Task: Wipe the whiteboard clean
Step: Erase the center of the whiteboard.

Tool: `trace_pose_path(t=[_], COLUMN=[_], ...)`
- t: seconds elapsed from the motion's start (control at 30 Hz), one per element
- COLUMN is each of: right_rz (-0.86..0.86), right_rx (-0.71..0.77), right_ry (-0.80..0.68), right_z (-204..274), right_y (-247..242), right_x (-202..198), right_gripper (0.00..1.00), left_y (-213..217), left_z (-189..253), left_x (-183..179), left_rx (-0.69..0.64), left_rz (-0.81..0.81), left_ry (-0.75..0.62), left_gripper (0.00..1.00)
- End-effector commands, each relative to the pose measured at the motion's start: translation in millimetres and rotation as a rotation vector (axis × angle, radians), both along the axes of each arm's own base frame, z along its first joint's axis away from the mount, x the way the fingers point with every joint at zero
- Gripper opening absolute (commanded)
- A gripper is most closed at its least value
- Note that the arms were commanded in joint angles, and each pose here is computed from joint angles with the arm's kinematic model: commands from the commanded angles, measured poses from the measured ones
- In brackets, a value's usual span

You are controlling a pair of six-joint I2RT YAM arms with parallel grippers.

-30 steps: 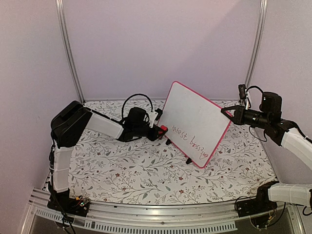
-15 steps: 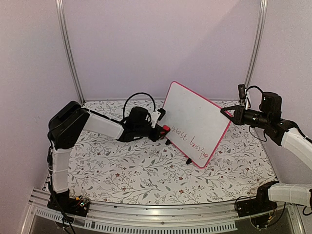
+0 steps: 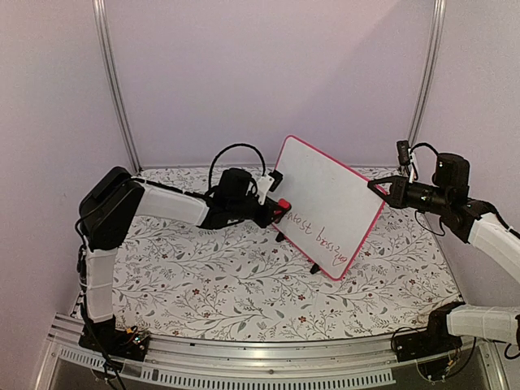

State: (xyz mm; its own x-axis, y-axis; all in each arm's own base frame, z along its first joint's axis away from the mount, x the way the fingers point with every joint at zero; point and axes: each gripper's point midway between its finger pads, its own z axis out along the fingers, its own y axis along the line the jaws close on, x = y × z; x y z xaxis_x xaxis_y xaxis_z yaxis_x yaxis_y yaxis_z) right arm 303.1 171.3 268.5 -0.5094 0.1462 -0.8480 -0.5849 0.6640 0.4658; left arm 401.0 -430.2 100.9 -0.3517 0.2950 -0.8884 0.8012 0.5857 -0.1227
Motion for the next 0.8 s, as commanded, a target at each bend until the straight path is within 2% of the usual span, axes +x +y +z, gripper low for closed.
trace_pose_path(t=[0.0, 0.37, 0.77], right_rz=[0.136, 0.137, 0.131], right_rx=[-0.016, -0.016, -0.017], right_ry=[0.107, 0.104, 0.108], right_z=[-30, -30, -31], right_y=[17, 17, 17], right_x=[-25, -26, -25], right_gripper=[0.00, 0.00, 0.00], left_y=[-3, 15, 23], left_z=[0, -57, -58], left_x=[-5, -11, -8], left_rx=[0.005, 0.077, 0.089], left_rz=[-0.015, 0.025, 0.056], left_ry=[-0.010, 0.070, 0.072], left_gripper=[0.00, 0.00, 0.00])
